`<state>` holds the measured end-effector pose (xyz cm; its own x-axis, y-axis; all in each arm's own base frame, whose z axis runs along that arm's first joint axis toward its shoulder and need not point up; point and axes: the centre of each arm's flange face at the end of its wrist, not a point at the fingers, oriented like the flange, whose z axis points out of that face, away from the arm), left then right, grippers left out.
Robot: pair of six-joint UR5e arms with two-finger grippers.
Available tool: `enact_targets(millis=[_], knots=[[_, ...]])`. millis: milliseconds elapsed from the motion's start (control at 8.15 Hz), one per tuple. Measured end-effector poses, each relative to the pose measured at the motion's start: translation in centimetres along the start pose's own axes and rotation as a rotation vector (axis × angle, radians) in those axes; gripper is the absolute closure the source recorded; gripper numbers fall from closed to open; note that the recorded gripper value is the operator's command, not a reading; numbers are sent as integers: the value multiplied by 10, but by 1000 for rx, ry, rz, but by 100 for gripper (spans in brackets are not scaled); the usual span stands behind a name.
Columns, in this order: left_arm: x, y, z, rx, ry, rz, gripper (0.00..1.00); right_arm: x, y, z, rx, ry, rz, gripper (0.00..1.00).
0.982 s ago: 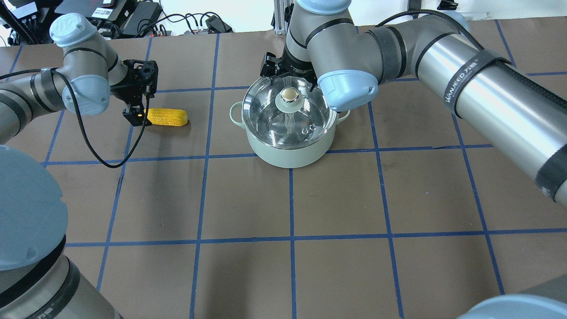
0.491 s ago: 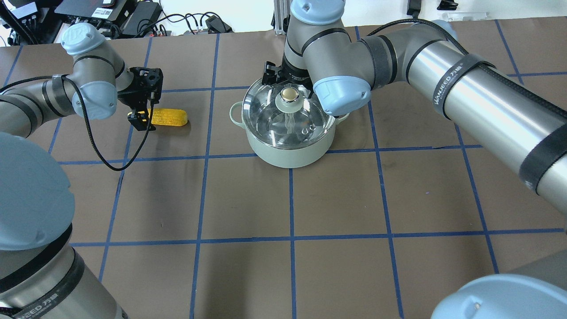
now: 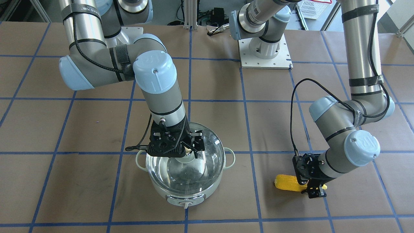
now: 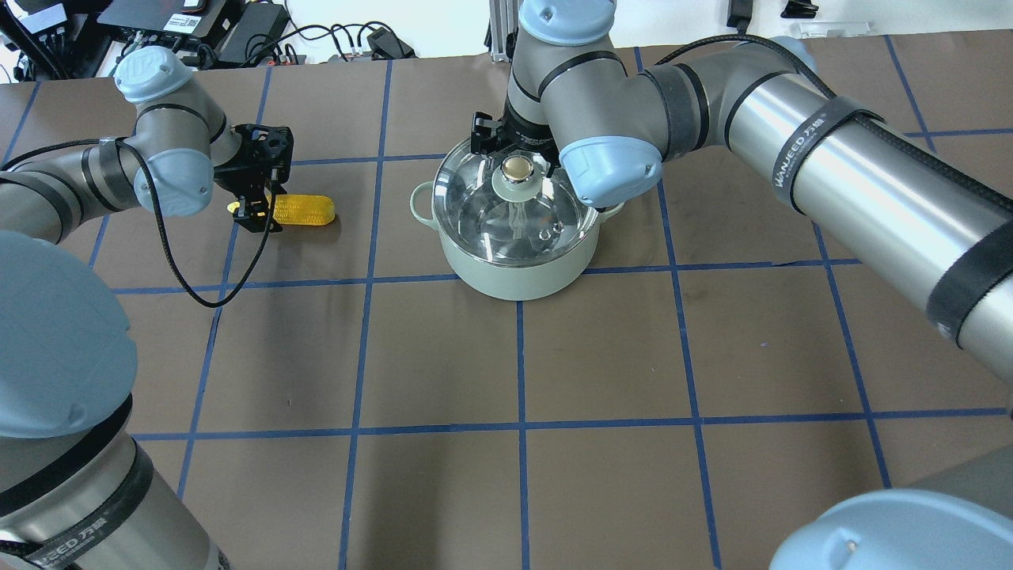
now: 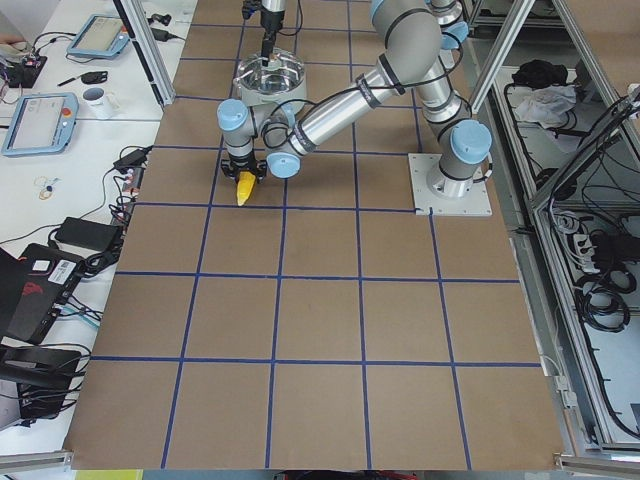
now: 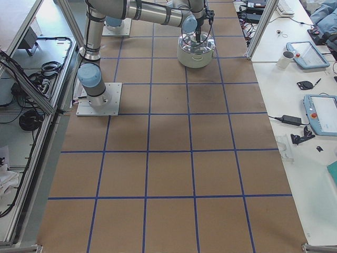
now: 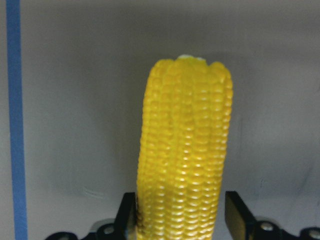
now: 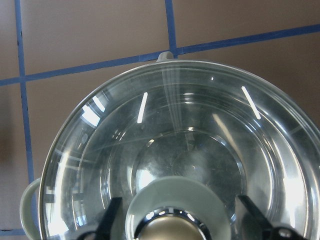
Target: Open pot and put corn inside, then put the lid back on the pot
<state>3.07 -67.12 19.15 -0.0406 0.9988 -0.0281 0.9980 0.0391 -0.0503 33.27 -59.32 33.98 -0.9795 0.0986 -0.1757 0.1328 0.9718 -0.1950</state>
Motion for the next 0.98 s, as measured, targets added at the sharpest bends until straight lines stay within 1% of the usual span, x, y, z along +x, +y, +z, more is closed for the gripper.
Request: enact_targets(millis=[123,245,368,491,613,859,982], knots=[[0,0,0,-3,1,0,100,0,0,0,0,0,0,34],[1,2,-3,-23,3,-3,100,0,0,0,0,0,-1,44],[1,4,-13,-80,1,-5,100,0,0,-1,0,-1,0,53],[2,3,-31,-126,-13,-3,100,0,0,-1,0,-3,0,57],[6,0,-53,-149,-24,0,100,-1,0,-2,-1,-6,0,58],[20,-14,-99,-161,-36,14,100,-1,1,-1,-3,-8,-1,59],[26,-25,-116,-161,-41,27,100,-1,1,-2,-3,-8,0,59]])
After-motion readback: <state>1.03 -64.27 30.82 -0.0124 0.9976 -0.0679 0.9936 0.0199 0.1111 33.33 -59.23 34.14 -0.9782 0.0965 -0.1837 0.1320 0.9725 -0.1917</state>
